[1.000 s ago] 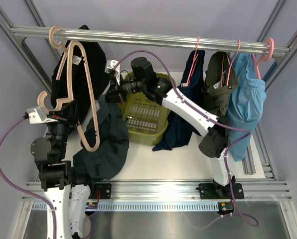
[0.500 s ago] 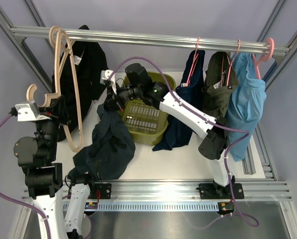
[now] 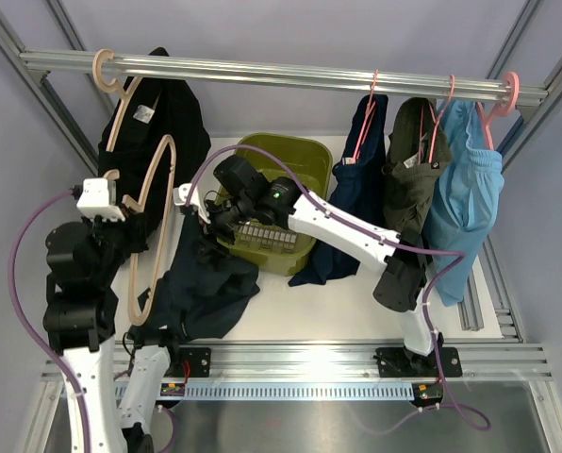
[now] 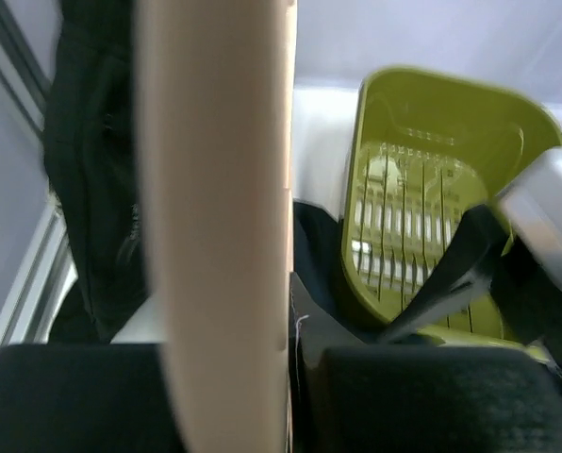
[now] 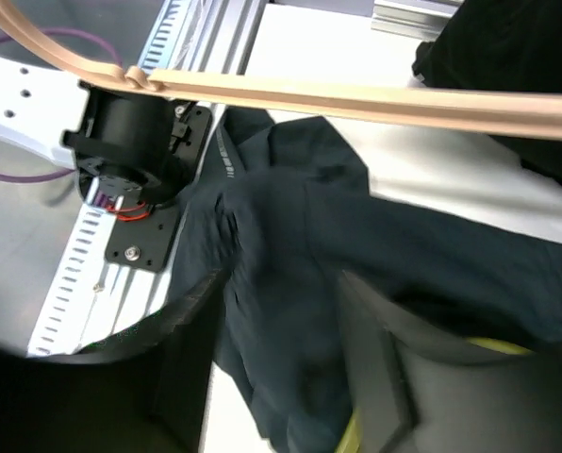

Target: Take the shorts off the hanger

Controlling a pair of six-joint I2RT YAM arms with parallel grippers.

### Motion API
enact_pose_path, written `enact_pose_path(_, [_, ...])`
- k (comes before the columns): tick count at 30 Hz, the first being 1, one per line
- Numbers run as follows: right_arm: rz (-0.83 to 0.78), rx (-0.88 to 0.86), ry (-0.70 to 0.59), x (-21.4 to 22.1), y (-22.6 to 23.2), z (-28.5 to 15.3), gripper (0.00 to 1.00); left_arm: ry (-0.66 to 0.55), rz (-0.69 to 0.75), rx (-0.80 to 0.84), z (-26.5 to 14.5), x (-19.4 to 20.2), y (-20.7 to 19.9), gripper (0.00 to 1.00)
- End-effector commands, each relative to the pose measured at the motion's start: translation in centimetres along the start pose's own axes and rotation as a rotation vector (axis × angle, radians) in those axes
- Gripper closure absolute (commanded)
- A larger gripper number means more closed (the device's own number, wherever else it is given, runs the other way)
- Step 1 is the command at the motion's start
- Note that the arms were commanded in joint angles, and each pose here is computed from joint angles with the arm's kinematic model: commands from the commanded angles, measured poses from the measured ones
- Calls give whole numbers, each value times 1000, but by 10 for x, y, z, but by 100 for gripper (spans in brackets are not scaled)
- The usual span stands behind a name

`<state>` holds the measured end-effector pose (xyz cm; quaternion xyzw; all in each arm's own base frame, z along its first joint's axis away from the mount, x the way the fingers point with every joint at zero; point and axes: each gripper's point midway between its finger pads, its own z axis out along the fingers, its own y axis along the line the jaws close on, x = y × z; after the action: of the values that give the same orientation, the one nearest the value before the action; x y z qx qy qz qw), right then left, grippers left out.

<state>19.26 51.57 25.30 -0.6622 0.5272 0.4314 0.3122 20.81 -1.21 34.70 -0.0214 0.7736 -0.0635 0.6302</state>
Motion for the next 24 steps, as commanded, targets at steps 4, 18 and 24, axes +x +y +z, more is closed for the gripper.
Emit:
enact_pose_path(4, [-143,2,-70,-47,31,-80,19,63,69,133,30,-25,-17,100])
enact_pose_path(18, [-31,3,-72,-4,78,-179,8,-30,178,195,124,-107,-14,100])
enact_pose_path(24, [1,-13,-46,17,92,-178,7,-134,146,266,153,-152,-26,100])
